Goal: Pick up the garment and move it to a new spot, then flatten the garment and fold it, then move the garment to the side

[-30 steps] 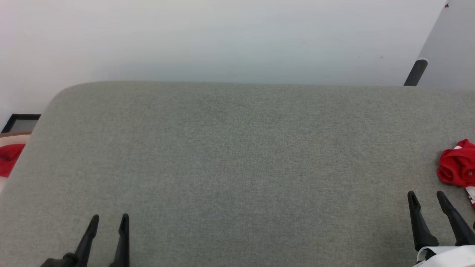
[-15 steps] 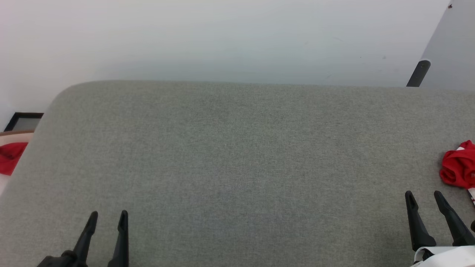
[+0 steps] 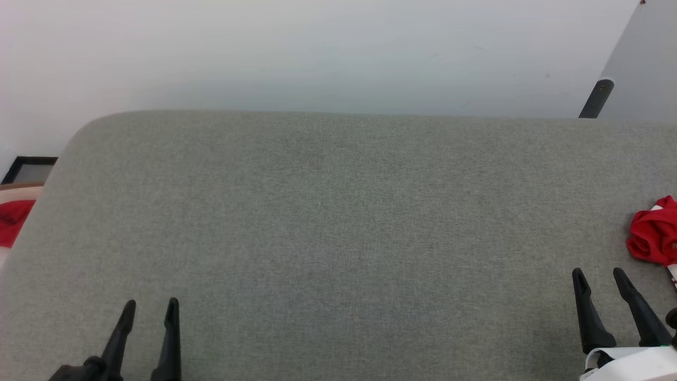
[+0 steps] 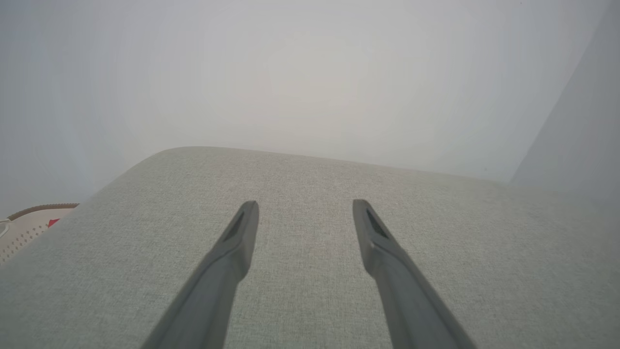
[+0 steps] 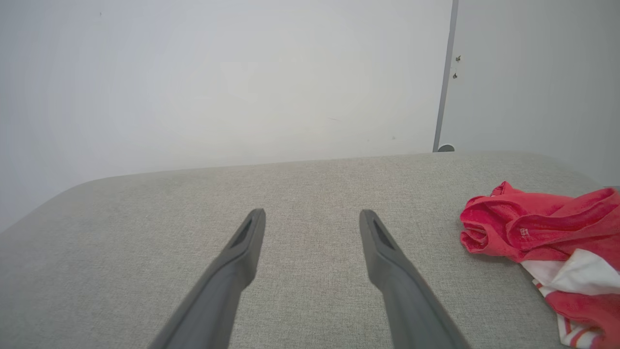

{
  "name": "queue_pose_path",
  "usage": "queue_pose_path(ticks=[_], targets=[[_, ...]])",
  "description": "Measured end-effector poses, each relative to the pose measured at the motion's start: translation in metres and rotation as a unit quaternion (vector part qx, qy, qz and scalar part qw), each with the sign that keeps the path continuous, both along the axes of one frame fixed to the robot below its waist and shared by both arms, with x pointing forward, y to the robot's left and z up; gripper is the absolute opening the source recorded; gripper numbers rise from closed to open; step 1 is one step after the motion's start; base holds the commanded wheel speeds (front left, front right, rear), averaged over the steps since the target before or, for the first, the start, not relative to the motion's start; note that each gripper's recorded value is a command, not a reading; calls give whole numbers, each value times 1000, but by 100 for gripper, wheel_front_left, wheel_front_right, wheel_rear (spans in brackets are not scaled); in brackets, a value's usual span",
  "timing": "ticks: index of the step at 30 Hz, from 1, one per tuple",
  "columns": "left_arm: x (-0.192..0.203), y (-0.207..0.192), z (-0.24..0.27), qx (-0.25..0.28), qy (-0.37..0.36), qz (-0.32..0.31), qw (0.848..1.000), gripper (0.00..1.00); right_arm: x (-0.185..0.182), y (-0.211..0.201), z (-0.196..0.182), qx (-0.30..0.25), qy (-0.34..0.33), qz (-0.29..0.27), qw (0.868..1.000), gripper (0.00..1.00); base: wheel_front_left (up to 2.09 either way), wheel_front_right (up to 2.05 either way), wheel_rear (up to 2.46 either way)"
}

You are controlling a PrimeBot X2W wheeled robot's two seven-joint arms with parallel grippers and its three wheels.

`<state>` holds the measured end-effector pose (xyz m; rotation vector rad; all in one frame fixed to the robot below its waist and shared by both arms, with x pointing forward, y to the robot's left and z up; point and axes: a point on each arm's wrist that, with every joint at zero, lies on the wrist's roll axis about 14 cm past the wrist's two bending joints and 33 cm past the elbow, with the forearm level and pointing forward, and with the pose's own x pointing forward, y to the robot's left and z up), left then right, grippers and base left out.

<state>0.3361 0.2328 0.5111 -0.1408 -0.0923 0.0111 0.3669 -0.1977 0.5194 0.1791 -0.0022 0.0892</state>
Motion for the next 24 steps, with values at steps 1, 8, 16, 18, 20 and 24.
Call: queue_pose_path(ticks=[1, 8, 16, 18, 20, 24], targets=[[0, 0, 0, -1, 1, 0, 1000, 100, 0, 0, 0, 0, 0, 0, 1000, 100, 0, 0, 0], [-3, -5, -18, -15, 27, 1, 1000, 0, -5, 1, -19, 13, 29, -5, 999, 0, 0, 0, 0], [-3, -5, -28, -81, 46, 12, 996, 0, -8, 0, -30, 74, 51, -14, 996, 0, 0, 0, 0], [-2, -4, -28, -98, 46, 14, 994, 0, -7, 0, -31, 92, 53, -16, 994, 0, 0, 0, 0], [-1, -4, -30, -116, 49, 16, 992, 0, -5, 0, -30, 109, 52, -18, 992, 0, 0, 0, 0], [3, -3, -29, -150, 48, 21, 987, 0, -5, 0, -32, 143, 57, -22, 988, 0, 0, 0, 0]])
